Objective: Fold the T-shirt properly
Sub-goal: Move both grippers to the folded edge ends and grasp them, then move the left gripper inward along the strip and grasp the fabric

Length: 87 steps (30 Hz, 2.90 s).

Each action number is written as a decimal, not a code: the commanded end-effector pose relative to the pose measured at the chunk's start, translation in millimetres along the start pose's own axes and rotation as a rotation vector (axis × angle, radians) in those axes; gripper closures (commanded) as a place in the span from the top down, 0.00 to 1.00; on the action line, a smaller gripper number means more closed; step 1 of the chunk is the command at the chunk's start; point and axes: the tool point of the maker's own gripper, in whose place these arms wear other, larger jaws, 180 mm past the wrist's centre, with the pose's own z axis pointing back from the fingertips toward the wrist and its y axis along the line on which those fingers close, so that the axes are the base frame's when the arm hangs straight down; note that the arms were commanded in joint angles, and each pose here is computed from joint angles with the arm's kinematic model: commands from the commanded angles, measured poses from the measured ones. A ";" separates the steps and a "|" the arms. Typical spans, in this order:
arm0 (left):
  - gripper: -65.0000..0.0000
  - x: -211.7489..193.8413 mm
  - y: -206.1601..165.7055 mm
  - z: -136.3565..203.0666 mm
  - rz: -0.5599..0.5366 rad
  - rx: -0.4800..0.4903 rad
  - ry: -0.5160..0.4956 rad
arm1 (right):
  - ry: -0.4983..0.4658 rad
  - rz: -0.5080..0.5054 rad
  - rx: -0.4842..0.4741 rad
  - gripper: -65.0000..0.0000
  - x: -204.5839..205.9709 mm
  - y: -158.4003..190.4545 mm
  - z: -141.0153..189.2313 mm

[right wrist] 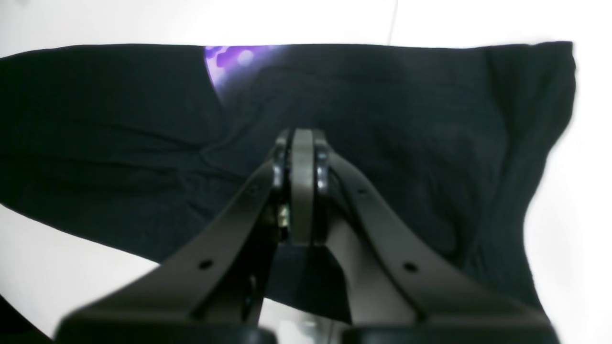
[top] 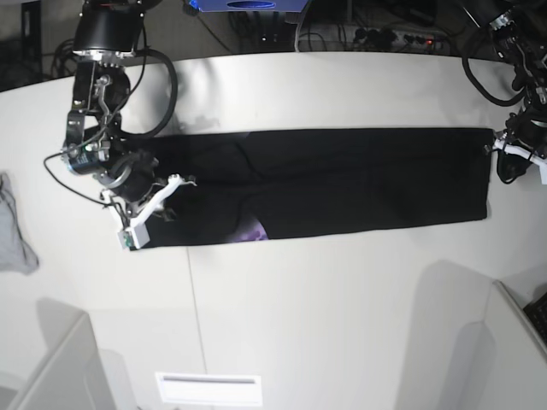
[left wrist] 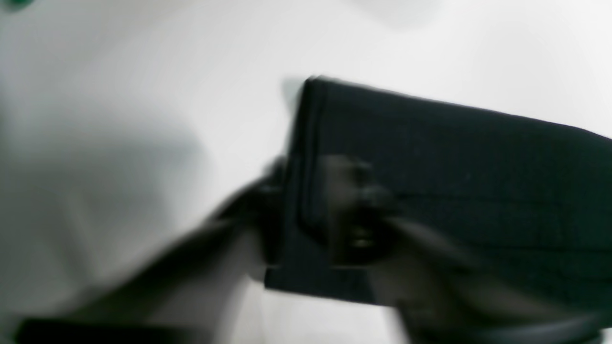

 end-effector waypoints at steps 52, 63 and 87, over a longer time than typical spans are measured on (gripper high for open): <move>0.00 15.2 35.1 3.9 -0.126 0.043 -0.026 | 0.000 0.013 0.063 0.00 -26.7 34.1 14.9; 0.00 5.1 -53.4 7.4 -0.258 -0.121 -0.035 | 0.000 0.012 0.064 0.00 -26.6 34.6 14.8; 0.00 -42.4 -202.4 -10.3 -0.260 -0.423 0.071 | 0.006 0.008 0.063 0.00 -28.5 33.7 13.4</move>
